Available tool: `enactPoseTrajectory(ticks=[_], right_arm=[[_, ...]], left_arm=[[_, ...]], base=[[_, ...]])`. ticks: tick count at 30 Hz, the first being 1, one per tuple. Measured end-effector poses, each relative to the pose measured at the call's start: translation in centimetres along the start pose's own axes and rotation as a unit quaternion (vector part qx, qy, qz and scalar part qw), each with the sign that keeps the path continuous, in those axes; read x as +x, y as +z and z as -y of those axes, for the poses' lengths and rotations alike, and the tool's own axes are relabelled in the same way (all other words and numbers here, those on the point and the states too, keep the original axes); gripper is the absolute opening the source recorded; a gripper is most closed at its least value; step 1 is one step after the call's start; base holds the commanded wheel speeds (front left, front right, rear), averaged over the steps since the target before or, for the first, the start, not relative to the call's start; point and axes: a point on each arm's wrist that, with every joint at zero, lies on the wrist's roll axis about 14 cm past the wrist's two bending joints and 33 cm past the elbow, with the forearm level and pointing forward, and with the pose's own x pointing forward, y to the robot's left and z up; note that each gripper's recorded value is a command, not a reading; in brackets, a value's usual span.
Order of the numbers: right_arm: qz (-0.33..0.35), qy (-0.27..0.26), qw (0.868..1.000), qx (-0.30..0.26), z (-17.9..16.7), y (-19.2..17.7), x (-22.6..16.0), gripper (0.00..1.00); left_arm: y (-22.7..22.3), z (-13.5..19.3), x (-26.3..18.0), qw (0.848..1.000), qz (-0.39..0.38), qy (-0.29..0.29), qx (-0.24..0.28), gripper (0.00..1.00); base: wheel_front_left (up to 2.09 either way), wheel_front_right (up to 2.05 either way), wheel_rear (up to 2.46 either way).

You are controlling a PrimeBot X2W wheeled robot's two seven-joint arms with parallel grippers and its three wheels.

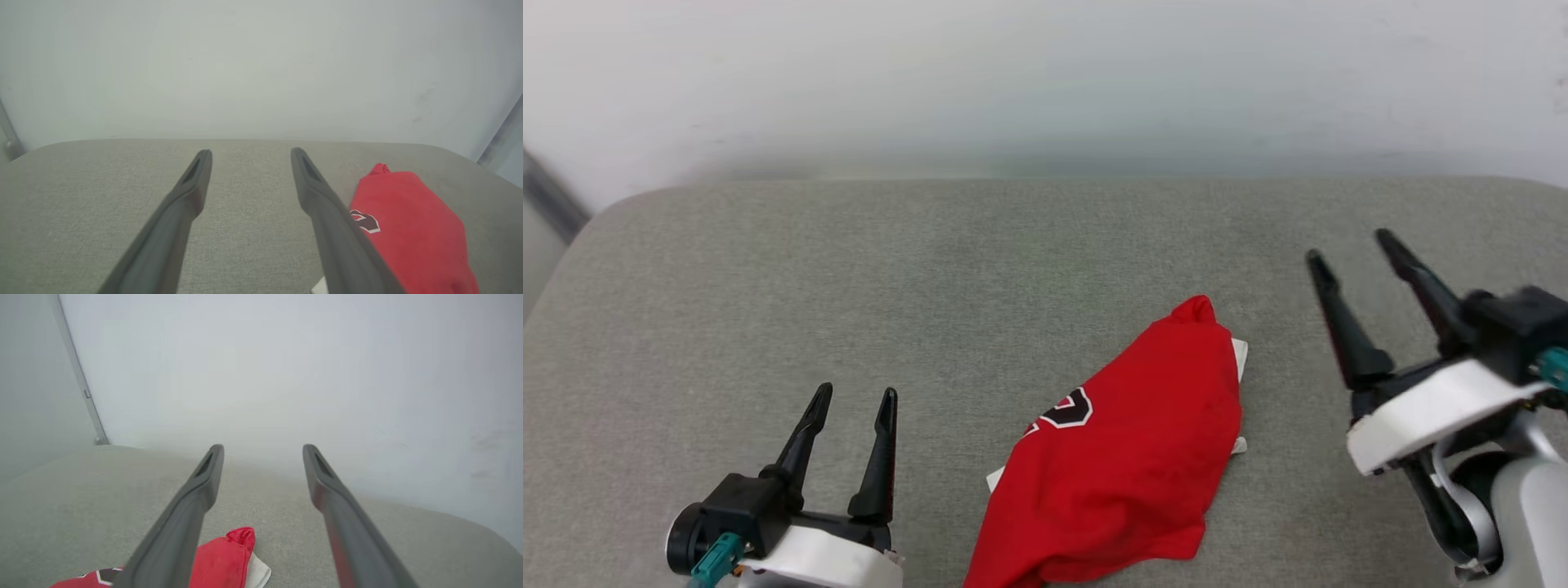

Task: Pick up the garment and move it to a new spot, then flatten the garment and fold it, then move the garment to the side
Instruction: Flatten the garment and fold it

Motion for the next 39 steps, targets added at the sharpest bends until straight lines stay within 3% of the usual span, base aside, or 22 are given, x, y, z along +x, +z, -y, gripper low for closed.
enactPoseTrajectory(ticks=[6, 9, 14, 19, 23, 29, 31, 39], right_arm=[[0.042, -0.08, 0.996, 0.024, 3.4, 0.2, -1.9, 1.0], [0.04, -0.101, 0.994, 0.025, 4.4, -0.3, -2.4, 1.0], [0.021, -0.125, 0.992, 0.023, 5.8, -1.5, -3.0, 1.0], [-0.008, -0.129, 0.992, 0.012, 6.1, -3.2, -3.0, 1.0], [-0.018, -0.131, 0.991, 0.02, 6.0, -4.2, -2.9, 1.0], [-0.039, -0.134, 0.99, 0.023, 6.2, -5.9, -3.1, 1.0], [-0.043, -0.135, 0.99, 0.023, 6.2, -6.1, -3.1, 1.0], [-0.048, -0.134, 0.989, 0.024, 5.8, -6.5, -3.5, 1.0]], left_arm=[[-1.3, 2.5, 1.5, 0.999, -0.019, -0.046, -0.016, 1.0], [-2.8, 5.3, 2.5, 0.992, -0.076, -0.098, -0.037, 1.0], [-7.4, 9.2, 1.7, 0.946, -0.259, -0.19, -0.041, 1.0], [-8.7, 10.3, 2.1, 0.909, -0.343, -0.235, -0.017, 1.0], [-10.4, 10.0, 2.3, 0.891, -0.382, -0.243, 0.015, 1.0], [-13.1, 9.6, 2.1, 0.874, -0.423, -0.237, 0.013, 1.0], [-12.9, 10.0, 2.5, 0.878, -0.415, -0.237, -0.004, 0.0], [-9.4, 10.0, 6.1, 0.92, -0.318, -0.229, -0.016, 0.0]], base=[[0.0, 0.0, 0.0], [0.0, 0.0, 0.0], [0.0, 0.0, 0.0], [0.0, 0.0, 0.0], [0.0, 0.0, 0.0], [0.0, 0.0, 0.0], [0.0, 0.0, 0.0], [0.0, 0.0, 0.0]])
